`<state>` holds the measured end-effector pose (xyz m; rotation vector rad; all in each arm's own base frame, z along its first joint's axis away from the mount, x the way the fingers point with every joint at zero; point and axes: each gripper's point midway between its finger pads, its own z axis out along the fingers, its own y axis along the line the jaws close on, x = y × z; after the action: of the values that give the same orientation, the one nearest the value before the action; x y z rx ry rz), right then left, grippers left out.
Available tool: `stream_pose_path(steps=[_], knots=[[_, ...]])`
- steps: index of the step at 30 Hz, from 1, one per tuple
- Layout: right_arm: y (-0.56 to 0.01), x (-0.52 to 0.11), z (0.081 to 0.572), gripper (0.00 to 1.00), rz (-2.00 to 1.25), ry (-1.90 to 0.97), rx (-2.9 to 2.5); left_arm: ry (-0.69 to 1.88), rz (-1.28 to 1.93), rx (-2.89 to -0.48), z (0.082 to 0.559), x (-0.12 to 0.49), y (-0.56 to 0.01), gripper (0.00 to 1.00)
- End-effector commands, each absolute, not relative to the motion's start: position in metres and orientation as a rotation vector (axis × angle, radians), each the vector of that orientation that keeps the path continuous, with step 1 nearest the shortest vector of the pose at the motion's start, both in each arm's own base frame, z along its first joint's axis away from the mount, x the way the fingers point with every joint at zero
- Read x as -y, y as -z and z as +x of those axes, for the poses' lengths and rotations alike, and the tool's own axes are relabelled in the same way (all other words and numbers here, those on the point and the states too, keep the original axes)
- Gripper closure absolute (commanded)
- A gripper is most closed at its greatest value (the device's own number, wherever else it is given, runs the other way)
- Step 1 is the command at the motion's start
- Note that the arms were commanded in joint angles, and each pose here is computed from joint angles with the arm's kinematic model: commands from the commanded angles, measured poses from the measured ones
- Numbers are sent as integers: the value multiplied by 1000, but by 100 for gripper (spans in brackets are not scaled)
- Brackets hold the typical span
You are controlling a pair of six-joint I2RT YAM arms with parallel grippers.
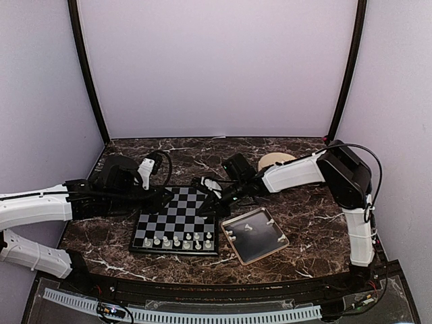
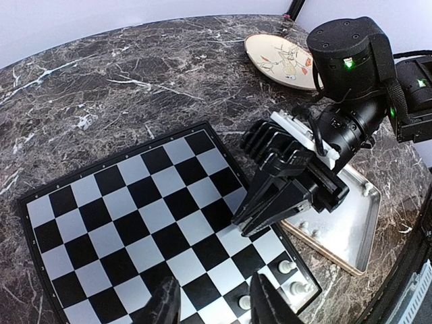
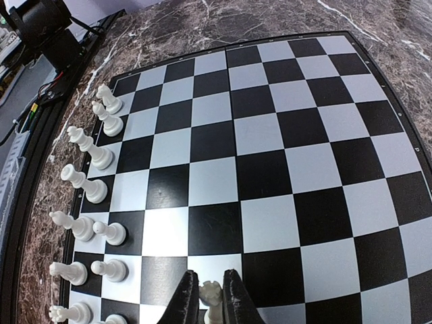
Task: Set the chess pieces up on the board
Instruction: Place the rook on the chessboard.
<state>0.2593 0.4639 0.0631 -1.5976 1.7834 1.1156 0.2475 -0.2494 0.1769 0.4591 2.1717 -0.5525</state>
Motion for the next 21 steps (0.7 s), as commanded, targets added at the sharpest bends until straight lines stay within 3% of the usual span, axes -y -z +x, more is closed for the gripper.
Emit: stream_pose_path(steps=[1, 15, 16, 17, 19, 20, 21], knots=[[-70, -465, 255, 87, -1597, -1137, -1764, 566, 460, -2183, 246, 249, -171, 63], [-99, -461, 253, 87, -1591, -1134, -1746, 578, 493, -2190, 248, 257, -169, 61], [-93, -458, 264, 31, -1564, -1044, -1791, 575, 497, -2190, 248, 258, -168, 61], [-96, -458, 262, 31, -1576, -1059, -1777, 573, 500, -2190, 249, 258, -168, 61], [-101, -455, 260, 45, -1583, -1075, -1765, 560, 503, -2189, 250, 258, -168, 61], [-103, -455, 259, 53, -1587, -1078, -1762, 554, 504, -2188, 251, 257, -168, 61], [-104, -454, 258, 73, -1598, -1078, -1754, 552, 502, -2186, 252, 257, -168, 61]])
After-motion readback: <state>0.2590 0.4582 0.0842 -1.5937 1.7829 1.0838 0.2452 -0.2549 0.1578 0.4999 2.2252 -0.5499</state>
